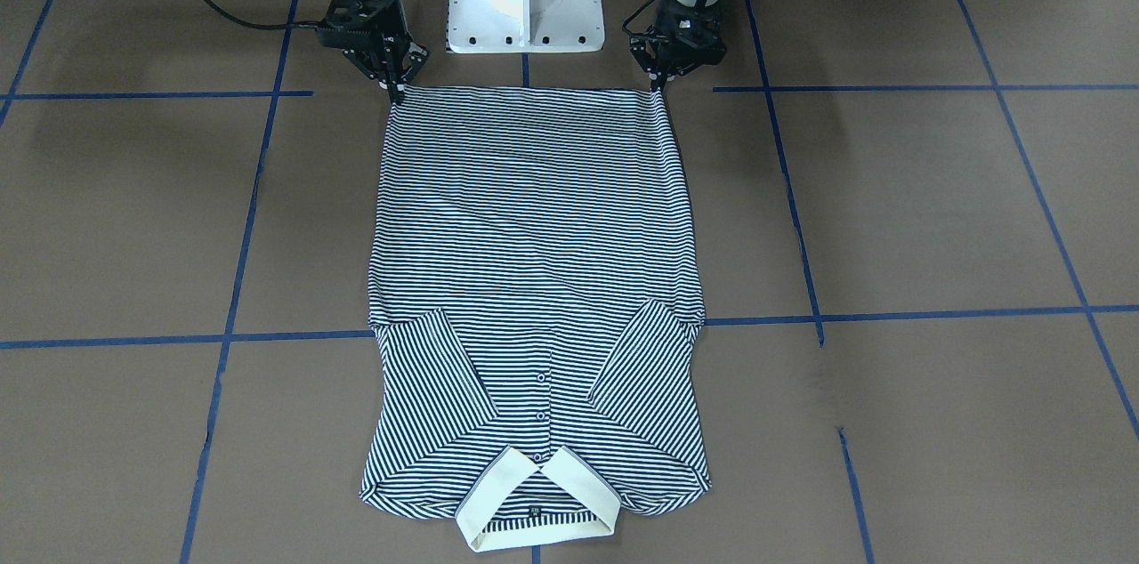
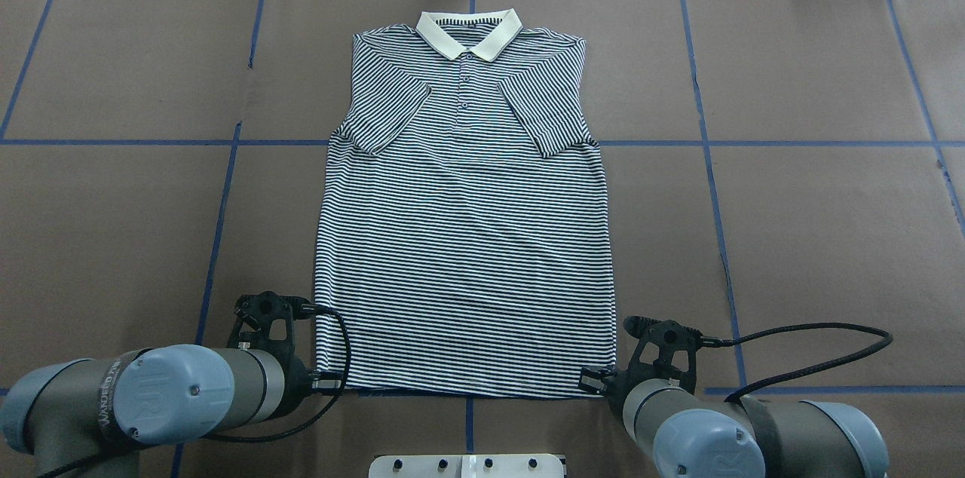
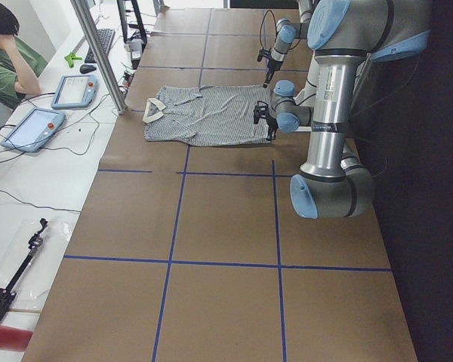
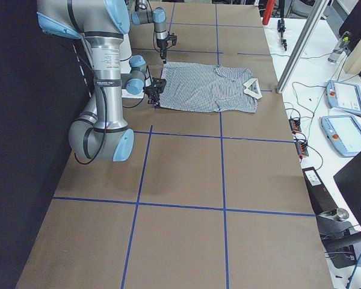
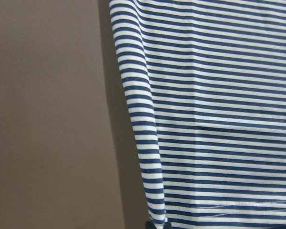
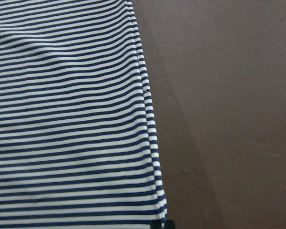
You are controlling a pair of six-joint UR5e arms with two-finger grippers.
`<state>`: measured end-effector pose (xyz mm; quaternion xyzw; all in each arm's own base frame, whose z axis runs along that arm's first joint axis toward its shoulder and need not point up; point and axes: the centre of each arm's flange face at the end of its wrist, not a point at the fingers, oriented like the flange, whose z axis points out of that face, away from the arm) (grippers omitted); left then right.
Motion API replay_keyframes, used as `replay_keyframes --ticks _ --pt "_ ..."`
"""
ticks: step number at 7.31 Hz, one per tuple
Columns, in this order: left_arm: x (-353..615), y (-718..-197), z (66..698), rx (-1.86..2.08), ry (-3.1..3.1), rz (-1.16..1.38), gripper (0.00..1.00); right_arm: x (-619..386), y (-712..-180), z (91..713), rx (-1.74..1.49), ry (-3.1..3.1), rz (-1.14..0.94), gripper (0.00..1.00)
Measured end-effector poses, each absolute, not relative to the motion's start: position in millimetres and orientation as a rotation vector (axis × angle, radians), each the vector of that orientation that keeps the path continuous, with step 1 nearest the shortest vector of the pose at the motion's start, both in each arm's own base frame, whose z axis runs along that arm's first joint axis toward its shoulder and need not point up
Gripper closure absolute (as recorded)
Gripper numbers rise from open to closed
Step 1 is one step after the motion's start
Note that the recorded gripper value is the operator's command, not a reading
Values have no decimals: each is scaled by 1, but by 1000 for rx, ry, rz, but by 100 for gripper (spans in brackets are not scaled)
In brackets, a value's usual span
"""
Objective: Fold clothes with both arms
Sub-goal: 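Lift the hem with both grippers and fold it toward the collar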
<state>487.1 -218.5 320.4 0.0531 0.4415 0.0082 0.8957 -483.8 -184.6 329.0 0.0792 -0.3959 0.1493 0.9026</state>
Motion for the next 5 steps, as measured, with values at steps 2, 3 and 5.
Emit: replay_keyframes --ticks 2,3,5 --pt "441 -208 268 62 925 77 100 -428 -179 279 124 -835 275 100" --pt "401 -200 225 40 931 102 100 -389 -175 248 93 -844 263 100" --pt "341 -208 156 5 948 92 100 -326 -174 208 24 -845 251 100"
